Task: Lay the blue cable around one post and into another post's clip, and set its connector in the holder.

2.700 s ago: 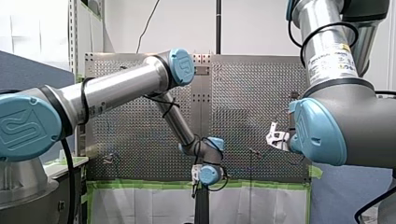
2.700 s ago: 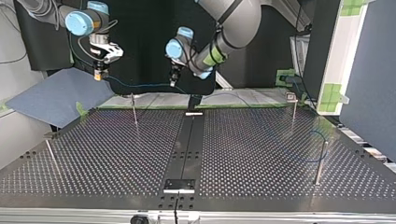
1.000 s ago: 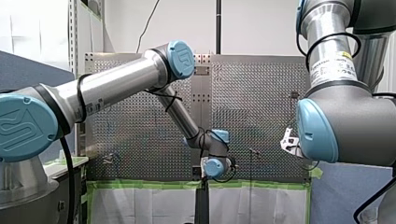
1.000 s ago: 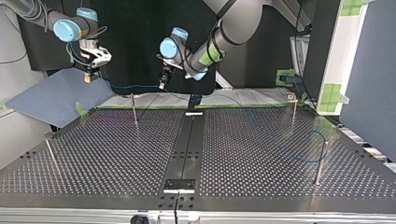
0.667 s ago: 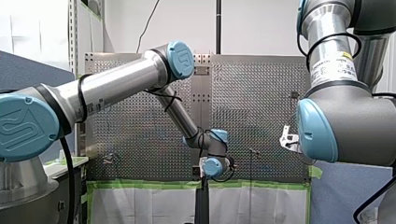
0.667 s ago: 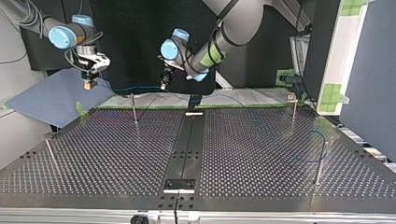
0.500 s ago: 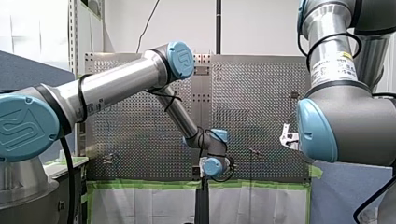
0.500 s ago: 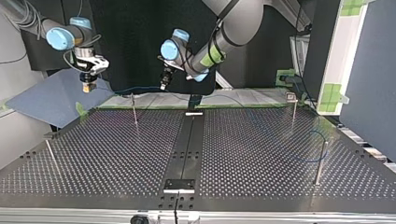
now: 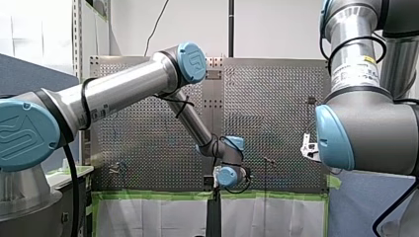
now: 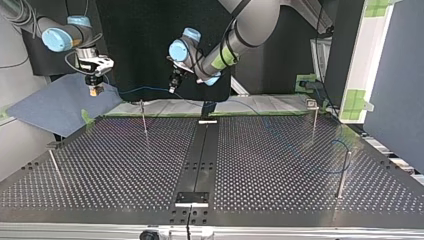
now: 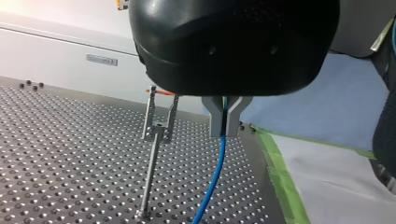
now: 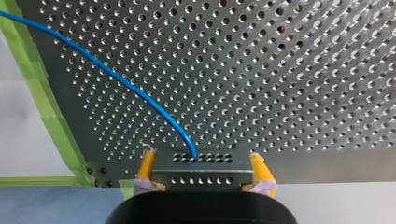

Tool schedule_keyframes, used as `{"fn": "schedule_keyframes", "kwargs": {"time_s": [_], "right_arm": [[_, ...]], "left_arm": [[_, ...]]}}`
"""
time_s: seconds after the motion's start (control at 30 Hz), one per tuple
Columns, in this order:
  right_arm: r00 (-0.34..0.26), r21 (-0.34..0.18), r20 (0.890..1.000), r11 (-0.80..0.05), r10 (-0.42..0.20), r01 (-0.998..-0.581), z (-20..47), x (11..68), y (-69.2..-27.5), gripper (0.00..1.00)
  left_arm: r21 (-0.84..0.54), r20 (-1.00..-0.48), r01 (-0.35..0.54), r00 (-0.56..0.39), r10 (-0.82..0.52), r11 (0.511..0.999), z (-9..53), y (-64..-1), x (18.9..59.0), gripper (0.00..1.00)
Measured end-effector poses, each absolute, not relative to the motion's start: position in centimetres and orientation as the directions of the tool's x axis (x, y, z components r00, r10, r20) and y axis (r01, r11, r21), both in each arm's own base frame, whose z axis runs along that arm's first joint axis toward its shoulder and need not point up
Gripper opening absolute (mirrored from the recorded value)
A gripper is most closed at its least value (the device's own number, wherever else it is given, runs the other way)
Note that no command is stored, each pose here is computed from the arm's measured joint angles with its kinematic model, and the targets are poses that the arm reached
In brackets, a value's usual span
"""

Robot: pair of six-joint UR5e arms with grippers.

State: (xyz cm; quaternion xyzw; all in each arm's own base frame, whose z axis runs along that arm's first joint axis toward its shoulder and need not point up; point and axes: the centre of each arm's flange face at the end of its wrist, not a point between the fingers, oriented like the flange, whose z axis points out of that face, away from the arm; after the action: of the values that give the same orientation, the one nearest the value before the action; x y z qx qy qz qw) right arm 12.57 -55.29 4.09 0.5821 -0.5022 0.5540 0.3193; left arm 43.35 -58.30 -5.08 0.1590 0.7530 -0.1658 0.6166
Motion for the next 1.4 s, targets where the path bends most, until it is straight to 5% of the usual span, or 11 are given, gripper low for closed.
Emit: {"fn": "schedule_keyframes", "kwargs": {"time_s": [0.63,1.4], "right_arm": [[-0.165,-0.247,0.956,-0.361,-0.242,-0.899,3.6,10.8,-57.4,0.00],[-0.206,-0.273,0.951,-0.312,-0.230,-0.910,3.8,8.3,-59.1,0.00]], "left_arm": [[-0.064,-0.985,0.458,-0.171,0.017,0.887,-1.6,-58.6,44.3,0.01],[-0.072,-0.986,0.424,-0.166,-0.001,0.903,-0.6,-56.9,46.7,0.01]]}}
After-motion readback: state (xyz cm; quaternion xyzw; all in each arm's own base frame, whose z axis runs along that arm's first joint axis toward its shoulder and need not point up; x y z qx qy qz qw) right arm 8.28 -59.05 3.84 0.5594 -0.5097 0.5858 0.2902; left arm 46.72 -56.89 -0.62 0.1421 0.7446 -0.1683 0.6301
